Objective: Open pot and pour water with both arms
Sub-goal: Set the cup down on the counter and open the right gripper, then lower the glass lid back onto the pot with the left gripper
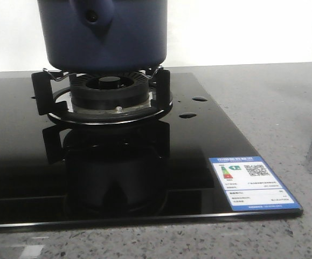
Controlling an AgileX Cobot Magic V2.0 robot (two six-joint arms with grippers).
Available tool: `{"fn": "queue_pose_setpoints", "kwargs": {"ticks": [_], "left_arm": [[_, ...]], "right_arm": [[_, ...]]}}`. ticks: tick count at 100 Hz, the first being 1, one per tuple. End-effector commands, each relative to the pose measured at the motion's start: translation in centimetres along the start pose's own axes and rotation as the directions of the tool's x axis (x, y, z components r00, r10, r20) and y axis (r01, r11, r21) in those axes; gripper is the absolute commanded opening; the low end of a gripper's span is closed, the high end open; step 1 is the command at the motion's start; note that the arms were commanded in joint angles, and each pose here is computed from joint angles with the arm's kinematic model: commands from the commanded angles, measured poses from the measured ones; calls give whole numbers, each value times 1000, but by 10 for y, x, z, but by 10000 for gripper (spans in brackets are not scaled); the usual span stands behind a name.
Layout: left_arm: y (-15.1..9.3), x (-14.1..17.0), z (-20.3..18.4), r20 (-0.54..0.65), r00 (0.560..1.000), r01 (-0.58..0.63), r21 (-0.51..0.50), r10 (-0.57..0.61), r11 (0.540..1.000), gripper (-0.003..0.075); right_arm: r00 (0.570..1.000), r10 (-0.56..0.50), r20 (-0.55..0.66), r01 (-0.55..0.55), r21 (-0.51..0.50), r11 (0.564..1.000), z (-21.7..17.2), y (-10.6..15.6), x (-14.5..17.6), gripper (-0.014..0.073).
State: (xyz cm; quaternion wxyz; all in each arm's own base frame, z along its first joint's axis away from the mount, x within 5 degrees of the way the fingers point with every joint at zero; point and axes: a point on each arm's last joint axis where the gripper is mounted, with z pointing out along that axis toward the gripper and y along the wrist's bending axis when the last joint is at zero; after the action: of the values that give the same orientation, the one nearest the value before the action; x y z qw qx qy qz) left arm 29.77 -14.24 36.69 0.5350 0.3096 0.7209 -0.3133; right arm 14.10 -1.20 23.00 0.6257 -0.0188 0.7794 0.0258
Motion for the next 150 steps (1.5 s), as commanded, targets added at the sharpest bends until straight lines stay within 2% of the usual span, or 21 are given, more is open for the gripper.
{"fn": "queue_pose_setpoints", "kwargs": {"ticks": [1,16,27,90,95,109,124,138,144,150], "left_arm": [[-8,-23,-7,105,994,7,17,-8,1000,388],[-7,-22,-6,102,995,0,12,-1,1000,388],[-6,-22,-5,103,993,-51,7,50,999,388],[-3,-17,1,86,996,-37,13,36,999,393],[-3,-17,1,86,996,-37,13,36,999,414],[-4,-18,-1,89,995,-40,20,38,999,570],[-5,-29,-19,128,990,-63,-3,63,998,584],[-8,-49,-55,200,973,-103,-71,116,992,584],[-12,-59,-75,238,962,-109,-110,133,988,562],[-15,-67,-96,273,950,-110,-158,151,981,496]], "right_arm": [[998,1,68,1,-35,999,-1,3,-12,640],[998,0,68,3,-36,999,-1,3,-12,640],[998,0,68,3,-36,999,-1,3,-12,640],[998,0,68,3,-36,999,-1,3,-12,640],[998,0,68,3,-36,999,-1,3,-12,640],[998,0,68,3,-36,999,-1,3,-12,640],[997,1,83,4,-55,998,-1,4,-13,640],[991,5,130,10,-115,993,-2,10,-17,636],[987,8,158,16,-150,989,-3,13,-20,594],[980,14,198,26,-198,980,-4,18,-24,514]]}}
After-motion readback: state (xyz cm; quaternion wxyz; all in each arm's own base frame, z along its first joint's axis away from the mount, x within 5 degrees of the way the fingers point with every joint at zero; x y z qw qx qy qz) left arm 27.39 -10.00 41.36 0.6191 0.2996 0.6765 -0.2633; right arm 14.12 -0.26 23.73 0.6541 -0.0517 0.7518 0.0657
